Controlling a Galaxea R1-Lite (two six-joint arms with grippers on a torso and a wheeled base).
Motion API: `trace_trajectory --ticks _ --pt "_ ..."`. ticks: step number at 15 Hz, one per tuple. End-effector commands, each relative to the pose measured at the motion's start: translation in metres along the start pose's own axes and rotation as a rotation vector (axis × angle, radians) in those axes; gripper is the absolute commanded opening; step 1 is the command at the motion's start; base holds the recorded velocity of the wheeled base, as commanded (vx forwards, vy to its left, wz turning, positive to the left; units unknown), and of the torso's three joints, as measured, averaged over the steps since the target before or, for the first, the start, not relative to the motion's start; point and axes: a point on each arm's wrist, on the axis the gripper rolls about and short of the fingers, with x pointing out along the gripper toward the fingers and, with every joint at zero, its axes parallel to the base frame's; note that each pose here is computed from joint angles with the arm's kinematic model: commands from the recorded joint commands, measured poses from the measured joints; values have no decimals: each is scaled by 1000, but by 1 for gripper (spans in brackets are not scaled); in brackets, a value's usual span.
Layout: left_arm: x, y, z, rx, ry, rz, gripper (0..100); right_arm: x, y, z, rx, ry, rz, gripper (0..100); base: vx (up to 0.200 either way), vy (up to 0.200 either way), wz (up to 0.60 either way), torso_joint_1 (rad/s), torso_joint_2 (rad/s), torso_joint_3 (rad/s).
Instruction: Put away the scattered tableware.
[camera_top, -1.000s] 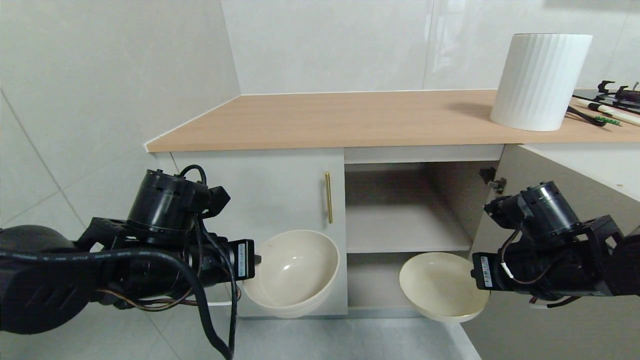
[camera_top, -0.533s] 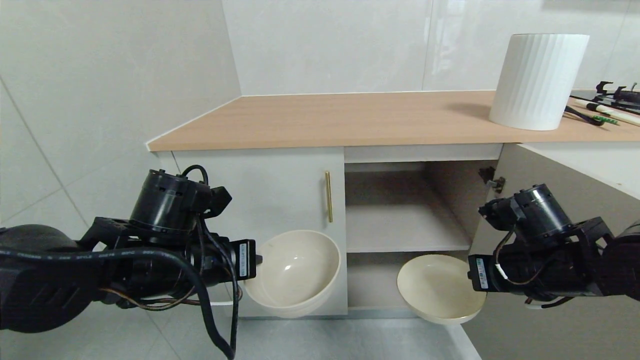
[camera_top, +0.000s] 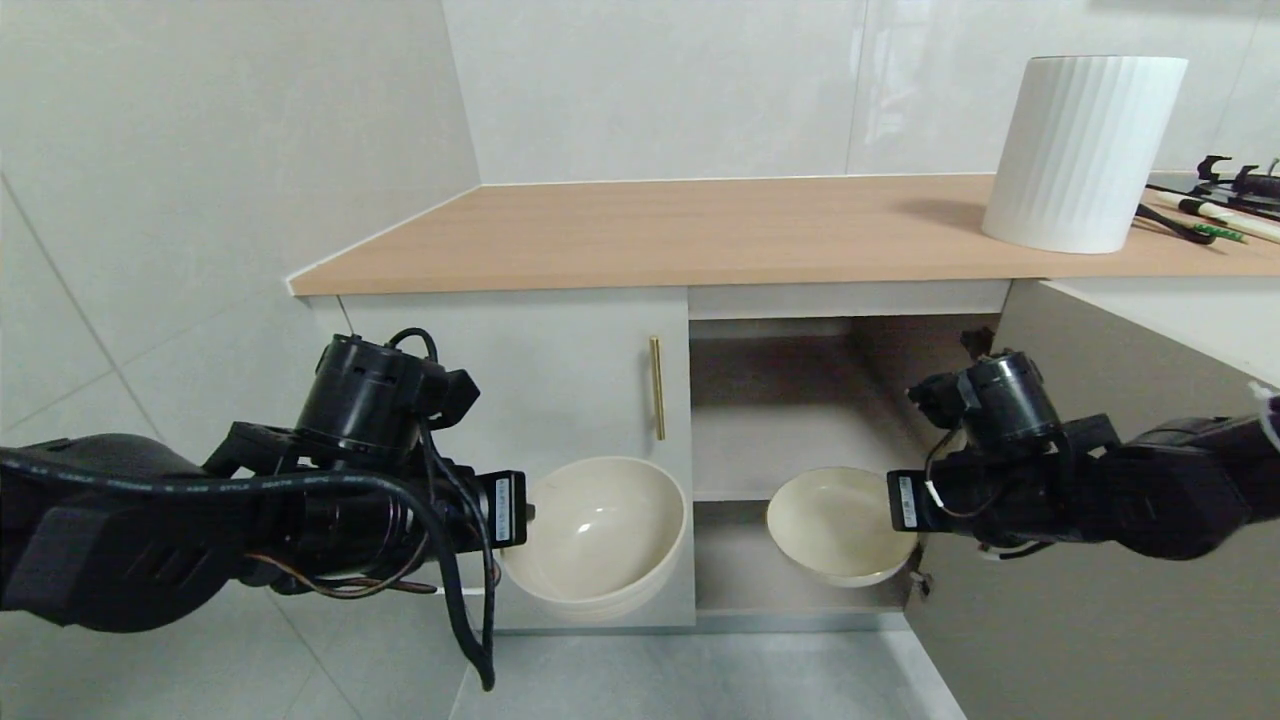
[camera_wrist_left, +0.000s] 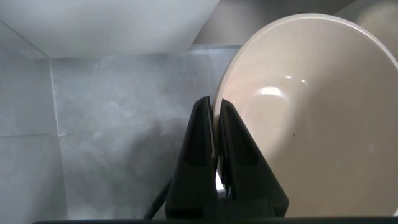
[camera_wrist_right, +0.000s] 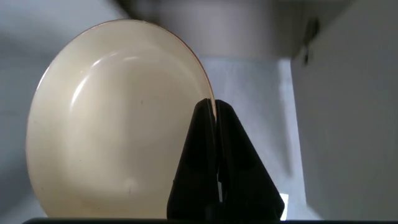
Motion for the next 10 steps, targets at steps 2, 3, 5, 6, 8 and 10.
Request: trace_trajectory --ticks 2,3,5,6,8,10 --pt "7 -1 3 -6 5 4 0 71 -2 19 7 -2 -37 0 0 0 0 0 0 0" --pt "9 0 2 -7 9 9 0 102 -3 27 20 -13 -53 0 0 0 0 0 0 0" --pt "10 0 2 -7 13 12 0 130 -4 30 31 -25 -78 0 0 0 0 0 0 0" --pt "10 0 2 -8 12 15 0 145 -6 31 33 -34 -107 0 0 0 0 0 0 0" --pt "10 0 1 -10 12 17 0 168 -9 36 40 -59 -128 0 0 0 0 0 0 0" --pt "10 1 0 -10 15 19 0 187 -9 46 46 -95 -132 0 0 0 0 0 0 0"
